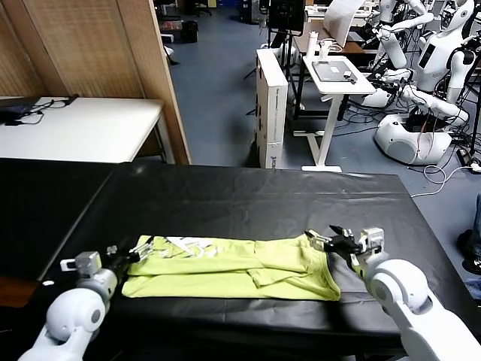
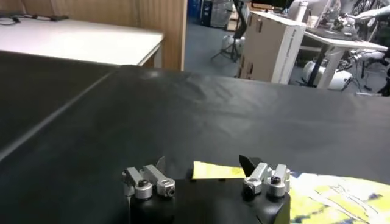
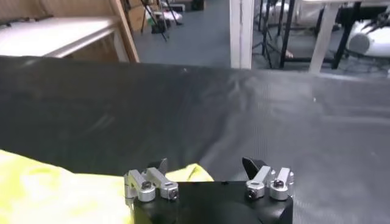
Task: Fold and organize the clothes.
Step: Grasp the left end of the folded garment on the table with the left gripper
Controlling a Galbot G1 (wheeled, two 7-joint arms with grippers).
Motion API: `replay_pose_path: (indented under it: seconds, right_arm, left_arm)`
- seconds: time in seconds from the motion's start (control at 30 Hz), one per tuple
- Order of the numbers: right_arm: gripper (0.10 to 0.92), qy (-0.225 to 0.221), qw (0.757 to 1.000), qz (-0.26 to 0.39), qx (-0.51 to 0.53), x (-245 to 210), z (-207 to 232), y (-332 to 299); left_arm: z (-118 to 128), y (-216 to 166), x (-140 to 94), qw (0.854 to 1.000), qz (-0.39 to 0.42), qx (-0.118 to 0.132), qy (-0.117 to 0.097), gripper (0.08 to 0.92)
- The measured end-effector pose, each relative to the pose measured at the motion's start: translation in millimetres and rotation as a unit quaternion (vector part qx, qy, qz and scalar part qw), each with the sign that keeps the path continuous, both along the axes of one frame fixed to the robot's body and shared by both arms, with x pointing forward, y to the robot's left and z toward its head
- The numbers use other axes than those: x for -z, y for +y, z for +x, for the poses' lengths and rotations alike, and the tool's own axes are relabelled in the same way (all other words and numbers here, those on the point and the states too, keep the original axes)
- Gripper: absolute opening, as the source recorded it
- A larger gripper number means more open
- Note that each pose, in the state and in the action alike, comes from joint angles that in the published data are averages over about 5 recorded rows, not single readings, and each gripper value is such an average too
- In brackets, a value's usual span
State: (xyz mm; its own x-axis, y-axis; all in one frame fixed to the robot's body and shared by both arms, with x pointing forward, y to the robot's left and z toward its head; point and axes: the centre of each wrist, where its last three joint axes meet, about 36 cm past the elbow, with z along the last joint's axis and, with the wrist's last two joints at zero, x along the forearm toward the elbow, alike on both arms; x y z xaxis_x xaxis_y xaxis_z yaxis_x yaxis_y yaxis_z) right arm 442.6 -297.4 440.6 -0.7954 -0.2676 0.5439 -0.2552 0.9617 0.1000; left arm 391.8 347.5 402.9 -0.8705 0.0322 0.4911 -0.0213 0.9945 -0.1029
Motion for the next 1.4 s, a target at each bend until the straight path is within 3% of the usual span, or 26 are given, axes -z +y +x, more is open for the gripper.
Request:
replay_pose_path:
  seconds: [0.13,0.23,0.43,0.5,0.6,0.7,1.03,1.1,1.23,1.4]
  right_arm:
    - [0.726,0.004,1.000,0.000,-0.001,3.9,2.4,1.6]
    - [0.618,0.007,1.000,0.000,-0.001,5.9,3.2,2.3]
    - [0.276,0.008,1.000,0.002,0.000,8.1,2.6,3.6]
    - [0.190,0.007,1.000,0.002,0.003,9.1,1.8,3.5]
    - [0.143,0.003,1.000,0.004,0.013,11.2,0.1,3.3]
    - [0.140,-0.001,1.000,0.006,0.025,13.9,-1.8,2.5]
    - [0.143,-0.005,0.999,0.019,0.042,20.4,-4.8,6.5]
    - [0.179,-0.006,0.999,0.023,0.037,19.1,-5.4,7.3]
    - [0.383,-0.022,0.999,0.038,0.025,14.2,-8.8,3.9]
    - [0.704,-0.059,0.996,0.059,0.011,6.8,-18.6,-3.4]
  left_arm:
    - [0.6,1.3,1.9,1.000,0.001,0.002,0.001,0.903]
    - [0.4,1.6,2.5,1.000,0.000,0.005,0.002,0.831]
    - [-2.0,-1.4,2.9,1.000,-0.001,0.012,0.003,0.515]
    - [-2.3,-2.8,2.3,1.000,-0.002,0.014,0.003,0.382]
    - [-2.3,-3.6,0.7,1.000,-0.003,0.014,0.002,0.217]
    - [-1.9,-1.3,-0.8,1.000,-0.001,0.009,-0.001,0.150]
    - [-5.9,9.5,0.3,1.000,0.007,-0.003,0.001,0.148]
    - [-6.0,9.0,-0.1,1.000,0.007,-0.003,0.000,0.148]
    - [-4.6,8.4,-2.9,1.000,0.010,-0.001,-0.005,0.195]
    - [-4.8,16.8,-8.1,1.000,0.004,-0.004,0.003,0.480]
